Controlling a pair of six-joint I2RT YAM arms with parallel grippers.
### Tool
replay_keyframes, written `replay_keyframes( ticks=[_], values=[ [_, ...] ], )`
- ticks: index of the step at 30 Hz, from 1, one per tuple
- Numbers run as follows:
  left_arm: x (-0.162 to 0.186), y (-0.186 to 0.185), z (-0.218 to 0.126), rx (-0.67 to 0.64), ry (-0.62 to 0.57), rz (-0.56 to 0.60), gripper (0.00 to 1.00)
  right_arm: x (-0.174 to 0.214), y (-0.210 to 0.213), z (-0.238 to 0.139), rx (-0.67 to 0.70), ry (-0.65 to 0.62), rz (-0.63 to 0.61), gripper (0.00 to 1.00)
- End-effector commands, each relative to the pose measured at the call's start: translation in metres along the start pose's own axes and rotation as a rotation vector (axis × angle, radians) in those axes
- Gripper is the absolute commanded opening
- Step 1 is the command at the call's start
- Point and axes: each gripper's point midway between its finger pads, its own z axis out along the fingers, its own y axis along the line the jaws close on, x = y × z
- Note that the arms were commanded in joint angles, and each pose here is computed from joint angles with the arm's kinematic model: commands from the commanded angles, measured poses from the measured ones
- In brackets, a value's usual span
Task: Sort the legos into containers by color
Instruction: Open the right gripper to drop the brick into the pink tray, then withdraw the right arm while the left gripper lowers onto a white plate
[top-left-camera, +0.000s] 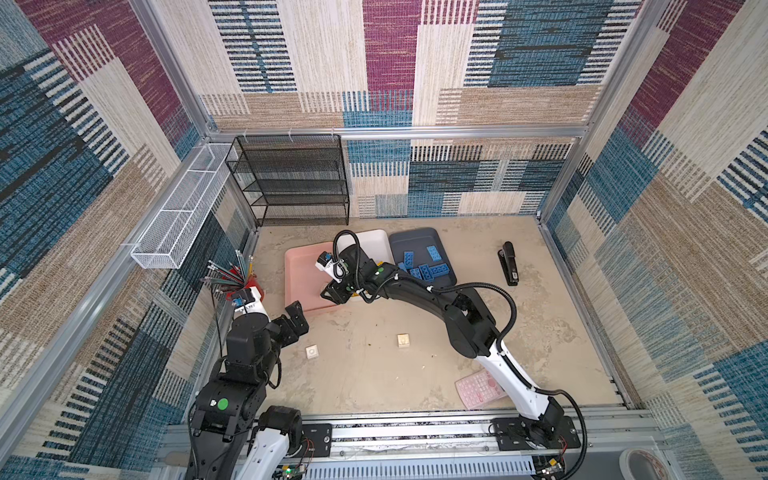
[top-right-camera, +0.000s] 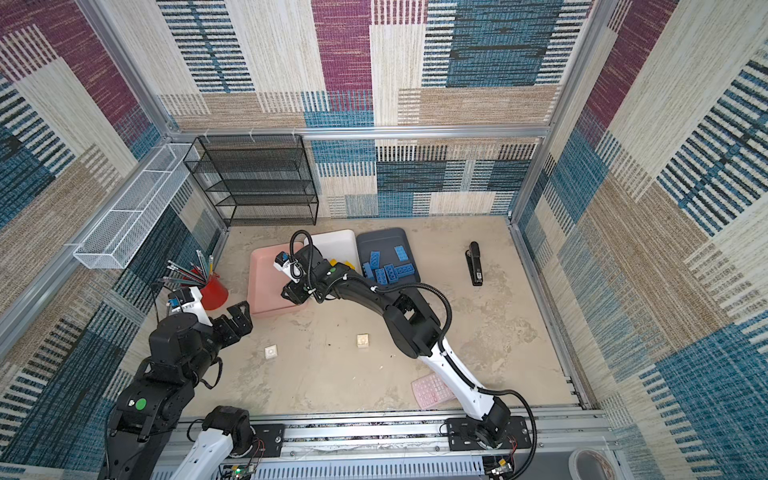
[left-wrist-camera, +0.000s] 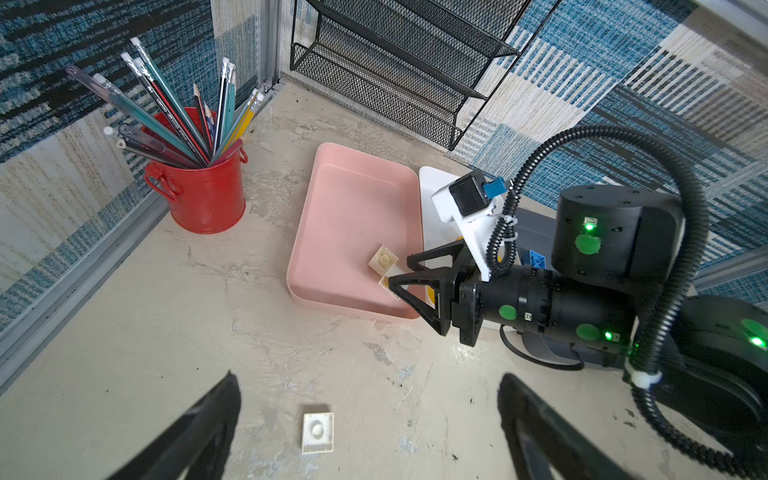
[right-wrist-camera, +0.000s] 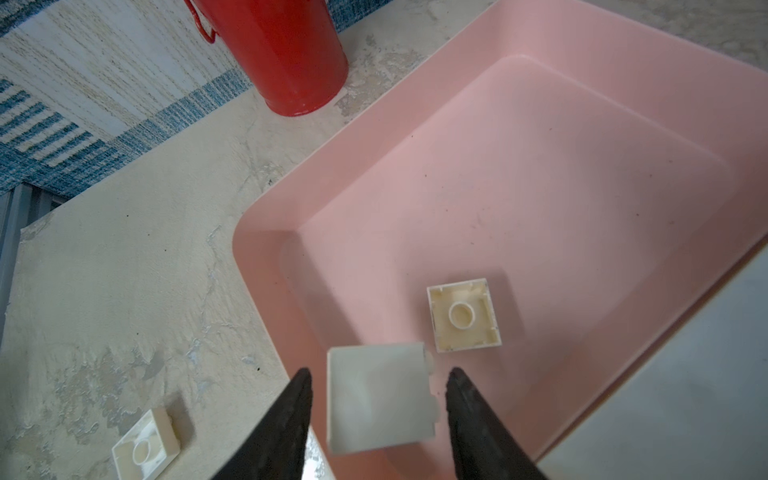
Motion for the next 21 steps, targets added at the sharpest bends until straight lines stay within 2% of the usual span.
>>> replay_keyframes(
  ticks=[1,4,7,12,14,18,19,21],
  values=[
    [0.002,0.001,0.002,-0.012,0.015,0.042,0.99,-0.016,0.008,-0.012,-0.019,-0.03,-0.006,0.62],
    [0.005,0.002,0.007,-0.031,0.048,0.057,0.99,-0.024,0.015,-0.023,-0.036,-0.047,-0.015,0.7],
    [0.01,0.002,0.011,-0.04,0.085,0.073,0.99,-0.032,0.02,-0.041,-0.032,-0.063,-0.029,0.72],
    [0.022,-0.004,0.021,-0.032,0.181,0.088,1.0,-0.033,0.028,-0.097,0.003,-0.148,-0.033,0.75],
    [0.035,-0.007,0.029,-0.023,0.243,0.083,0.99,-0.027,0.03,-0.126,0.027,-0.206,-0.023,0.8],
    [0.065,-0.008,0.042,-0.015,0.354,0.046,0.96,-0.002,0.037,-0.179,0.052,-0.307,-0.011,0.97],
    [0.073,-0.009,0.045,-0.011,0.377,0.035,0.95,0.004,0.039,-0.19,0.061,-0.326,-0.007,1.0],
    [0.084,-0.01,0.047,-0.015,0.397,0.026,0.94,0.018,0.042,-0.212,0.086,-0.364,0.007,0.99]
  ],
)
